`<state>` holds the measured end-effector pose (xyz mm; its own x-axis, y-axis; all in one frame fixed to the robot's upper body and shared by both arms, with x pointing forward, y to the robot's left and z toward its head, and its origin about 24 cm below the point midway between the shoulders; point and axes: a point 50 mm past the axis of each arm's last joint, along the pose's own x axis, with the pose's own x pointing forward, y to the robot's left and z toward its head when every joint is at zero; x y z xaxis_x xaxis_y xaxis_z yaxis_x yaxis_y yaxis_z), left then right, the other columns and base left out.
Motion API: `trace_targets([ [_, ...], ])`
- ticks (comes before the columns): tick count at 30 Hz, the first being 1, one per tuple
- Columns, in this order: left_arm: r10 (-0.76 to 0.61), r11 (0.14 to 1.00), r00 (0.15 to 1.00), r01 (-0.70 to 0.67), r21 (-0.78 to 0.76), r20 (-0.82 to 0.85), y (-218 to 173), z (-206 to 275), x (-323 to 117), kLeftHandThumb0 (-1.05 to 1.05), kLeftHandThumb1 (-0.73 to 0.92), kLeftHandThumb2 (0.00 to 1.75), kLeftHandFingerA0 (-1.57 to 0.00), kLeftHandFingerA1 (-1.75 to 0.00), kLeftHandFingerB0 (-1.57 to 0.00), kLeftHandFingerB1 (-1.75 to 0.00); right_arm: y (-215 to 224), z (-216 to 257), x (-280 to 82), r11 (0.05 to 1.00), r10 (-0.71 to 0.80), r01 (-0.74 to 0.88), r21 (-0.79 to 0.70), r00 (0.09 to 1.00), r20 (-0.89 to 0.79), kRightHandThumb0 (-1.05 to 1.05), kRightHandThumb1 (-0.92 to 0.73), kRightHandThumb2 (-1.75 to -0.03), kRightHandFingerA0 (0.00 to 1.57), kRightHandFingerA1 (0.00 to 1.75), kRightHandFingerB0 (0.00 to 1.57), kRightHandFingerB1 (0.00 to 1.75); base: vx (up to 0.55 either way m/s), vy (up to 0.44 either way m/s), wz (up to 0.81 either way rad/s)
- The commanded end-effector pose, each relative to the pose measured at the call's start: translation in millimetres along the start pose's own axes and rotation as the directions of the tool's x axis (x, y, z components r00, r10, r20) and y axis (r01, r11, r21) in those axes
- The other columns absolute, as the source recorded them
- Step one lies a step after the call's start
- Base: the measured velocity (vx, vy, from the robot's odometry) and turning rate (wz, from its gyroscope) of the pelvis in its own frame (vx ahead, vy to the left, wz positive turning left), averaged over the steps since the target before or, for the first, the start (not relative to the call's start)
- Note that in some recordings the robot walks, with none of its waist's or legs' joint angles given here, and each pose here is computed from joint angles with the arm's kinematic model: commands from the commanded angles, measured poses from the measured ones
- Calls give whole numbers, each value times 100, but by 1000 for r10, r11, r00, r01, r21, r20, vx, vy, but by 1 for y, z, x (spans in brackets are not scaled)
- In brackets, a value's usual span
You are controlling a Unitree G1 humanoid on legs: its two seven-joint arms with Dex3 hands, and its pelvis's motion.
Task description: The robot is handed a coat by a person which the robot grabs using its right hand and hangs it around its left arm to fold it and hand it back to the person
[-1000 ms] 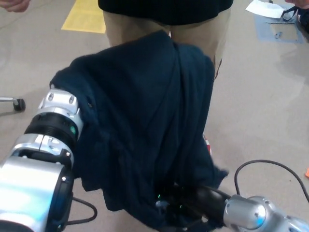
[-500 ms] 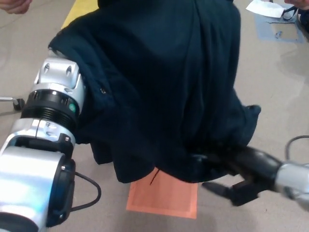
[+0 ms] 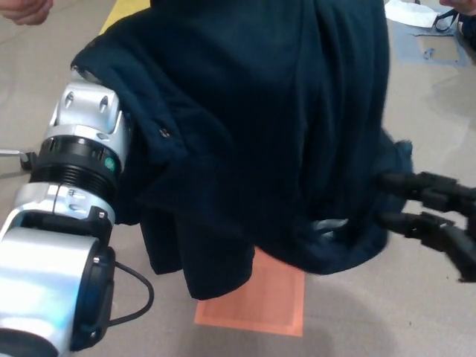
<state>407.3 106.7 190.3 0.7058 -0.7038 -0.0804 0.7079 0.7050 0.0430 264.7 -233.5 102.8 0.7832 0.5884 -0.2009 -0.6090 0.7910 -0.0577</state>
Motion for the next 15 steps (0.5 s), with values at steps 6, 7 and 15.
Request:
trace_targets([
  [6,-55,996,965,35,80,258,12,64,-27,-76,62,97,-8,-44,-1,-30,-37,72,-148,870,-149,-378,317,410,900,-94,-67,-105,30,47,20,41,0,0,0],
  [7,-52,996,965,33,80,258,12,64,-27,-77,62,97,-9,-44,-2,-30,-41,65,-147,853,-187,-380,359,419,888,-95,-67,-105,32,47,22,41,0,0,0],
  [15,-52,996,966,33,79,255,16,63,-31,-75,62,97,-9,-44,-2,-32,-76,-3,-117,722,-579,78,688,611,539,-90,-65,-96,17,41,13,37,0,0,0],
])
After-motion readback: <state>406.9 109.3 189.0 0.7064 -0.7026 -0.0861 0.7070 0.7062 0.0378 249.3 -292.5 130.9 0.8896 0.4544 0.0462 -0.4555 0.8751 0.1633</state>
